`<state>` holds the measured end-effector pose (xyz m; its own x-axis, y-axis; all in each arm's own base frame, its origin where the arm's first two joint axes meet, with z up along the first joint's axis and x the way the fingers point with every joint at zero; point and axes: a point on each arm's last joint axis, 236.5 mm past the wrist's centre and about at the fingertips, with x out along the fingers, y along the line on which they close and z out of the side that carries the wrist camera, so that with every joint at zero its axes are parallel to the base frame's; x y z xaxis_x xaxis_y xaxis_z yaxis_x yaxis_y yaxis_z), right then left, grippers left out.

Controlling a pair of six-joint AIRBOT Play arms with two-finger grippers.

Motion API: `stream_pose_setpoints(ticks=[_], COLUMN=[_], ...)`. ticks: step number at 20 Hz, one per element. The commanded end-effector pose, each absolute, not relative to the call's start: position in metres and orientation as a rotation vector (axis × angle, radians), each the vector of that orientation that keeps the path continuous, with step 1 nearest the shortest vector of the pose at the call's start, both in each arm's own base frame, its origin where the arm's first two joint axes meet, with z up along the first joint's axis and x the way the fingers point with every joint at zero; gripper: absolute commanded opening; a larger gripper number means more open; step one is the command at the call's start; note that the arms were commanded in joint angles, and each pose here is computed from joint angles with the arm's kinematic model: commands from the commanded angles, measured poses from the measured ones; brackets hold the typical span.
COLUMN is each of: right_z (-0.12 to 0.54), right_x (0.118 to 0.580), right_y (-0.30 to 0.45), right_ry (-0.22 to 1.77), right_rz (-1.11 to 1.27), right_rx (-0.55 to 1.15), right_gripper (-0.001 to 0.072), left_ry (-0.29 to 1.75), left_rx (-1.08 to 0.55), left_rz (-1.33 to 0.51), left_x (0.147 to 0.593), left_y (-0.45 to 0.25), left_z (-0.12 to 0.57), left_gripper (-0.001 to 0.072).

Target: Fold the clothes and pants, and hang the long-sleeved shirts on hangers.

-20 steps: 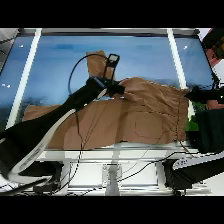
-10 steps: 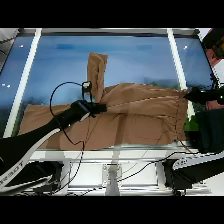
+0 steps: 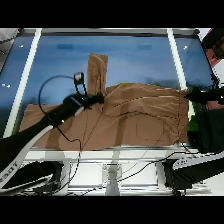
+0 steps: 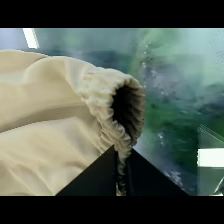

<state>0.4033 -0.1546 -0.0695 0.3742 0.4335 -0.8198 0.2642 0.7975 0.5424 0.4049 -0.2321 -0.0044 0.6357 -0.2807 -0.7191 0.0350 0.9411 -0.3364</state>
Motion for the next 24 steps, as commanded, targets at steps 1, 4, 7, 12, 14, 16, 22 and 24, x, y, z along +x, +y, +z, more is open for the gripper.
stream_pose_setpoints(ticks=[1,4,7,12,14,16,22,24], right_z=[-0.069,-0.069,-0.069,-0.070,-0.070,-0.070,-0.070,-0.070], right_x=[0.404,0.405,0.405,0.409,0.409,0.409,0.409,0.409], right_y=[-0.155,-0.156,-0.157,-0.161,-0.161,-0.161,-0.161,-0.161], right_ry=[1.207,1.201,1.200,1.184,1.184,1.184,1.183,1.183], right_rz=[0.121,0.115,0.113,0.097,0.097,0.097,0.096,0.095], right_rx=[0.679,0.676,0.675,0.667,0.667,0.667,0.666,0.666], right_gripper=[0.0029,0.0029,0.0030,0.0030,0.0030,0.0030,0.0030,0.0030], left_ry=[0.707,0.737,0.773,0.840,0.852,0.863,0.911,0.897], left_rx=[-0.271,-0.146,-0.129,-0.067,-0.032,-0.022,0.018,0.065], left_rz=[-0.203,-0.193,-0.198,-0.232,-0.243,-0.239,-0.227,-0.218], left_x=[0.466,0.503,0.535,0.559,0.563,0.567,0.569,0.573], left_y=[-0.219,-0.226,-0.252,-0.289,-0.294,-0.296,-0.290,-0.284], left_z=[0.053,0.051,0.025,-0.021,-0.036,-0.050,-0.091,-0.094], left_gripper=[0.0619,0.0586,0.0578,0.0578,0.0494,0.0494,0.0494,0.0482])
